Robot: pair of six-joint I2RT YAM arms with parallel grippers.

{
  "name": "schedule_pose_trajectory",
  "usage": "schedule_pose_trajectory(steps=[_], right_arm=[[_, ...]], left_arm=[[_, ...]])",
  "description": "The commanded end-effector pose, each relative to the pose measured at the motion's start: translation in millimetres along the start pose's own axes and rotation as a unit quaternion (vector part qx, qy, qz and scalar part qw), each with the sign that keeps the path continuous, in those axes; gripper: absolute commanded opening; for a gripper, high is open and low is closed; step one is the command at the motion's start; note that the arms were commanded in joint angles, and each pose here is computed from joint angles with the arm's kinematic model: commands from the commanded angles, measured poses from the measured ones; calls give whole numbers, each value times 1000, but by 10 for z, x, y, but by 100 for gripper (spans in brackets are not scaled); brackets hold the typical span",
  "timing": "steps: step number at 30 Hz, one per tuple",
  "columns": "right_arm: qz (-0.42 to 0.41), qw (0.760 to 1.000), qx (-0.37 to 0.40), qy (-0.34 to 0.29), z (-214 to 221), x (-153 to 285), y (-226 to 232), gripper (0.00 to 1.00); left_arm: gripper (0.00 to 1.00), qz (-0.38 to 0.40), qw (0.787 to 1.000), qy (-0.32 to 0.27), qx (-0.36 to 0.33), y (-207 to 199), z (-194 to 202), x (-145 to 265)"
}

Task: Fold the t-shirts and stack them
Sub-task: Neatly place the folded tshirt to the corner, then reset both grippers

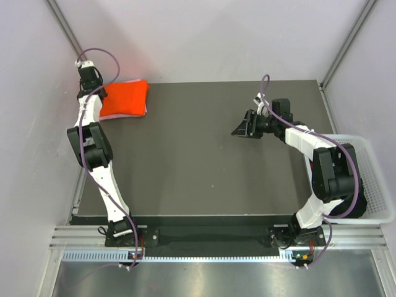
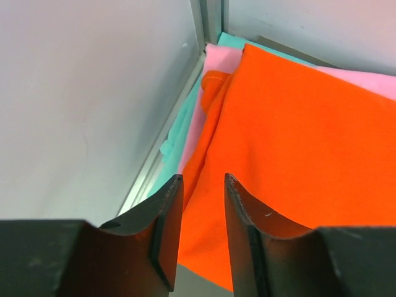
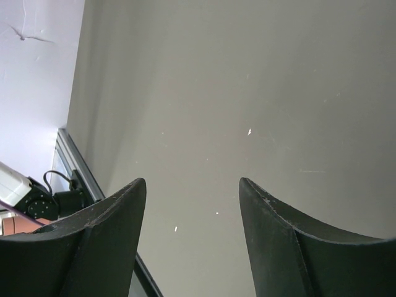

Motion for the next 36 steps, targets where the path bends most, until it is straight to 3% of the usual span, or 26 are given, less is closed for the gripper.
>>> schedule_pose_trajectory(steps=[1,13,17,21,23,24,26,27,28,30,31,32,33,35,36], right_arm=[[-9,999,29,-19,-103,47,45,63],[-10,999,34,-20,-122,89,98,63],[1,999,40,-21,-171,171,178,64],[32,999,35,-23,-217,279,250,64],[46,998,32,-30,-215,381,335,69],[51,998,33,-31,-210,418,369,83],[58,997,41,-33,-169,549,488,99],[62,996,48,-36,-160,605,543,100],[67,995,59,-47,-162,709,632,100],[90,993,60,-55,-127,827,679,100],[102,990,65,-67,-110,928,741,100],[104,990,68,-74,-99,981,783,100],[107,989,66,-77,-56,1014,785,100],[114,985,76,-103,22,1179,901,100],[125,985,67,-102,45,1175,859,100]], left_arm=[[37,13,1000,-5,24,6,-164,211],[36,-53,992,113,22,93,671,-142],[37,-71,992,94,41,133,410,-15],[38,-60,995,55,65,141,-45,372],[40,-36,994,60,87,115,-77,539],[40,20,994,46,97,25,-229,752],[40,97,985,73,121,-152,-63,904],[39,190,970,74,130,-325,-138,1170],[38,224,959,110,135,-475,102,1275],[49,291,945,88,124,-705,54,1702],[50,322,934,118,100,-1017,346,1900],[52,347,930,103,62,-1164,395,2069],[63,356,928,97,40,-1264,397,2331],[99,428,897,111,-18,-1743,637,2907],[99,435,894,106,-10,-1721,618,2985]])
Point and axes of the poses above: each gripper's point midway between its finger pads, its own x axis back along the fingers, its own y axis along the line the jaws close on, z = x × y, the point moved 7 cm from there along x, back along the fingers, and after that the axes turned 1 degree about -x, right-handed, at the moved point
